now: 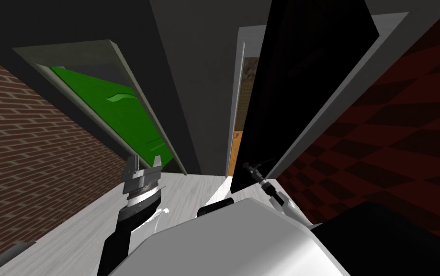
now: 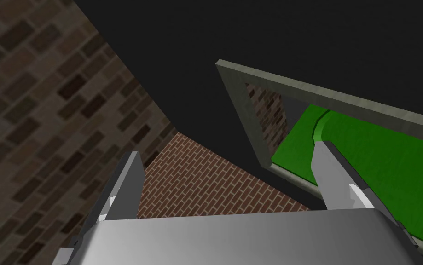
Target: Pull the door open
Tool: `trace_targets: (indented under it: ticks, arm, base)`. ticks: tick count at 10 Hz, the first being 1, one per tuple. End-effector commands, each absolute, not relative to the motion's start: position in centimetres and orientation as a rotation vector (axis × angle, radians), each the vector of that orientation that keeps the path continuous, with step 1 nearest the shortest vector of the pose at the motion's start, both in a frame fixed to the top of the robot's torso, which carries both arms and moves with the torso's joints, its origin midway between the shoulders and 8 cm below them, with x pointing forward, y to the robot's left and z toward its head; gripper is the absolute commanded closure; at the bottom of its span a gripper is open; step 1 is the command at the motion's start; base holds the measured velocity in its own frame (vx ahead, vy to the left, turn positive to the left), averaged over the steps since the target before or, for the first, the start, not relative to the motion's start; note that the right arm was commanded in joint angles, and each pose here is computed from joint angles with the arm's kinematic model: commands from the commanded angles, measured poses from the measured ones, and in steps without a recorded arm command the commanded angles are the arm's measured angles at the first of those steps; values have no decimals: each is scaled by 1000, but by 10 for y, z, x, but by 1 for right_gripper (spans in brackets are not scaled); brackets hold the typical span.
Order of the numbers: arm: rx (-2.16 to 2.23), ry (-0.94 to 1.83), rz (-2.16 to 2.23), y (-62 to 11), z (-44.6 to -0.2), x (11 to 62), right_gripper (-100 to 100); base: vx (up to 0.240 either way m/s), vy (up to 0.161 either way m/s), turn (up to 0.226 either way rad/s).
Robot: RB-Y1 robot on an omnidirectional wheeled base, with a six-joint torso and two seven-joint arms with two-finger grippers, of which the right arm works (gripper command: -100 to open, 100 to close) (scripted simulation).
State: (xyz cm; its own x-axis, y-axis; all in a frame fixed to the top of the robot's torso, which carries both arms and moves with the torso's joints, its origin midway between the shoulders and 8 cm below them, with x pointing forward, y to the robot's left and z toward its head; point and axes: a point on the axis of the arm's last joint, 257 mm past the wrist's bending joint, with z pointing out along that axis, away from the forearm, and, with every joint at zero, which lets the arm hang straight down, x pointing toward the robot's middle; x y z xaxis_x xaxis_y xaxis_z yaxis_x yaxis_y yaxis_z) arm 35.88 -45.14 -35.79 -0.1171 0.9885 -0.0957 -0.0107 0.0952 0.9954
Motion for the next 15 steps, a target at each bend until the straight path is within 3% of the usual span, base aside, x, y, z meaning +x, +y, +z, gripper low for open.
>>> trace_targets:
  ticks: [1, 15]
  arm:
    - [1070, 1339, 1224, -460, -356, 348, 100]
    - [1052, 1374, 1262, -463, -358, 313, 100]
  base:
    - [-191, -88, 178]
    - [-210, -85, 166]
